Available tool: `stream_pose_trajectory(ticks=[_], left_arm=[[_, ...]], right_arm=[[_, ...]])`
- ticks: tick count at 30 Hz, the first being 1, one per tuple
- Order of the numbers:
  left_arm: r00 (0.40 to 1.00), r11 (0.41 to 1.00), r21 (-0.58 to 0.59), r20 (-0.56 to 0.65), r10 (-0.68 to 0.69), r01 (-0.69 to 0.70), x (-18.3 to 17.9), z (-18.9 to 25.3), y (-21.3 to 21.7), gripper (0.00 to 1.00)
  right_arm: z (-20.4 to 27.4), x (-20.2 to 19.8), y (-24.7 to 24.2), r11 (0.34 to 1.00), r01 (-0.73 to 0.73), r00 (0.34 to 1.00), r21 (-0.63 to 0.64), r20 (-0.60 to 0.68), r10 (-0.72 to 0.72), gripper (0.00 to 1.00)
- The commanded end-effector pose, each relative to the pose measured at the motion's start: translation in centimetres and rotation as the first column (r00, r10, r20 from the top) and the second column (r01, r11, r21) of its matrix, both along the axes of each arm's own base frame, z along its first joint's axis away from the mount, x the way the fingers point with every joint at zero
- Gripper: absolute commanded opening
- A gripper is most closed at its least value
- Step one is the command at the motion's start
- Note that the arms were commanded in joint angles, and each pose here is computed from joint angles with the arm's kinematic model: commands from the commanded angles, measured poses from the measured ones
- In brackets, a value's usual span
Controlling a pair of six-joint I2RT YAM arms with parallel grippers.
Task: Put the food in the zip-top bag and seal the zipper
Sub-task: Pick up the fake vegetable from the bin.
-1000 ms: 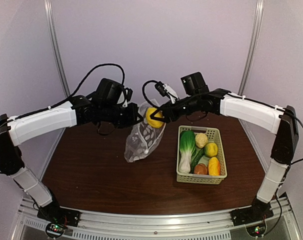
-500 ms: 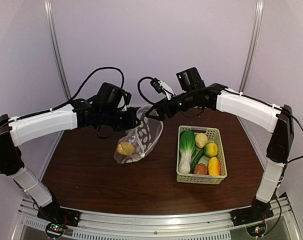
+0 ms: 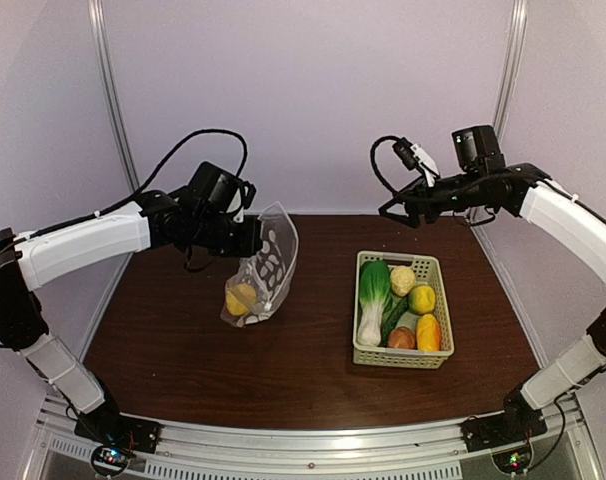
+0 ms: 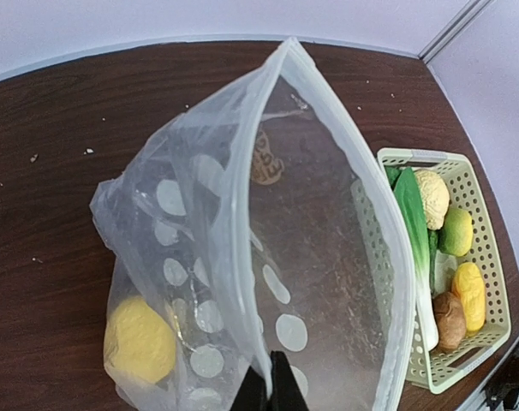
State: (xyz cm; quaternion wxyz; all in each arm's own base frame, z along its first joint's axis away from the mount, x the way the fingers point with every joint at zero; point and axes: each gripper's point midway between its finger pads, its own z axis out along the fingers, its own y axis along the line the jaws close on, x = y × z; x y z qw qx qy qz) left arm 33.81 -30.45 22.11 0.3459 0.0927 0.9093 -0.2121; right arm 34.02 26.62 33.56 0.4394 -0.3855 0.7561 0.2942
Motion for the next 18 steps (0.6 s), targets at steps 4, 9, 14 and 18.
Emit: stream_pose_trajectory(ticks=[4, 9, 14, 18], left_arm=[[0.998, 0.999, 0.029, 0.046, -0.045, 0.044, 0.5, 0.9, -0.2, 0.00], [0.998, 0.996, -0.062, 0.019, -0.066, 0.067, 0.2, 0.5, -1.6, 0.00], [0.997, 0.991, -0.104, -0.006, -0.081, 0.080, -0.1, 0.3, -2.3, 0.00], [0.998, 0.992, -0.112, -0.006, -0.067, 0.066, 0.0, 0.6, -2.2, 0.00]], right_arm=[[-7.8, 1.1, -7.0, 0.967, 0.202, 0.962, -0.156, -0.155, -0.226, 0.71], [-11.3, 1.4, -7.7, 0.946, 0.275, 0.913, -0.173, -0.260, -0.313, 0.70], [-16.2, 0.9, -7.0, 0.942, 0.286, 0.838, -0.175, -0.432, -0.334, 0.68], [-17.7, 2.3, -7.1, 0.913, 0.363, 0.788, -0.187, -0.462, -0.408, 0.70]])
